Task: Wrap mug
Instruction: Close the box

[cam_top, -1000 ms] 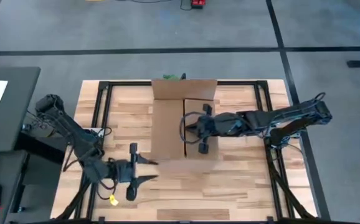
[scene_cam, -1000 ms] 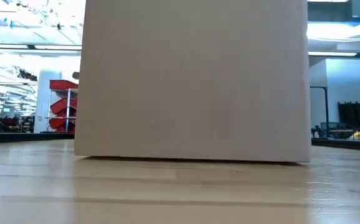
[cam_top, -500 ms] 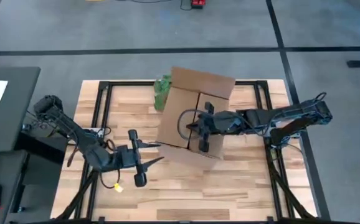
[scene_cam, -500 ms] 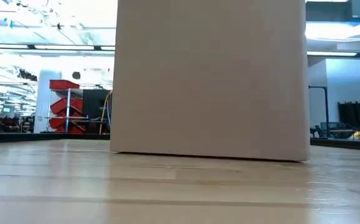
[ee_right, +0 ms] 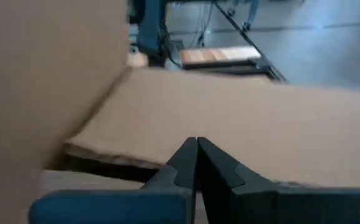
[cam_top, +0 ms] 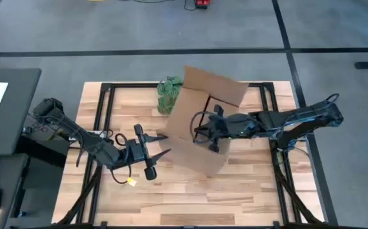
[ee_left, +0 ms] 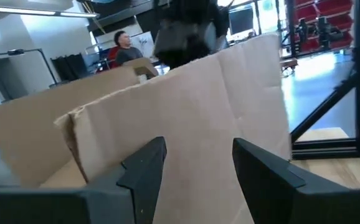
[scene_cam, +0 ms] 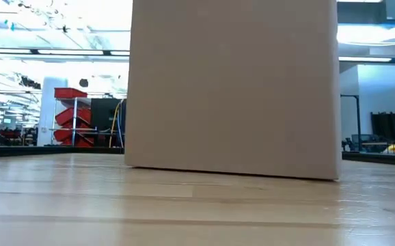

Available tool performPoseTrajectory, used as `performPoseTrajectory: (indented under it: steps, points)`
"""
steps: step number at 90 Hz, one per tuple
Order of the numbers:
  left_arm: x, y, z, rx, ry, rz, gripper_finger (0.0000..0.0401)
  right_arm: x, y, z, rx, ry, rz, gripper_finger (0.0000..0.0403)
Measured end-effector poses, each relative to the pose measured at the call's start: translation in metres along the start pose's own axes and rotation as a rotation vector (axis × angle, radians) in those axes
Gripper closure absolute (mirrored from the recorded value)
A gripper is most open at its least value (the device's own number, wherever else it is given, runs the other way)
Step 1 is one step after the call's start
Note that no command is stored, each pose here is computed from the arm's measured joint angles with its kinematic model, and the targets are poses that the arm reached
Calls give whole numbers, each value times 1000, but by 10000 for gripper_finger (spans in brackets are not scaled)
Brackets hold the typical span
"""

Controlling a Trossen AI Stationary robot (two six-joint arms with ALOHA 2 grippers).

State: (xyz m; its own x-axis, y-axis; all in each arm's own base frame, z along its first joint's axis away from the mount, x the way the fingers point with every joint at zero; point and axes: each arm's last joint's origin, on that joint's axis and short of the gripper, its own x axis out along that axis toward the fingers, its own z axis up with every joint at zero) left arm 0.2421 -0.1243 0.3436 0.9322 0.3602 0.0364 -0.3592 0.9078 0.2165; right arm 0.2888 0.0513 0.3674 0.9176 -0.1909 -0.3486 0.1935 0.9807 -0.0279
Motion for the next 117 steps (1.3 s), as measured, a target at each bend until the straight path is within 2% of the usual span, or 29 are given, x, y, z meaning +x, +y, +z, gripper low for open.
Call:
performPoseTrajectory:
  steps: [7,28,35,52,63,87,101,110,117]
  points:
    - [3,2,-2,7,16,14,228,-11,2,5,7,-42,-33,403]
    - [10,7,-9,-14,61,39,228,-41,11,13,22,-110,15,403]
    - [10,7,-10,-17,62,39,228,-53,14,15,11,-139,-8,403]
    - [10,7,-10,-18,62,39,228,-92,10,24,31,-239,-107,403]
    - [10,7,-9,-20,60,39,228,-117,-1,28,86,-298,-220,403]
    - [10,7,-9,-23,57,39,228,-151,-52,38,210,-375,-486,403]
    - [10,7,-9,-25,56,38,228,-164,-87,39,287,-299,-616,403]
    - [10,7,-8,-29,50,38,228,-161,-106,30,366,-157,-615,403]
    - [11,8,-7,-26,40,43,228,-155,-117,22,406,-37,-572,403]
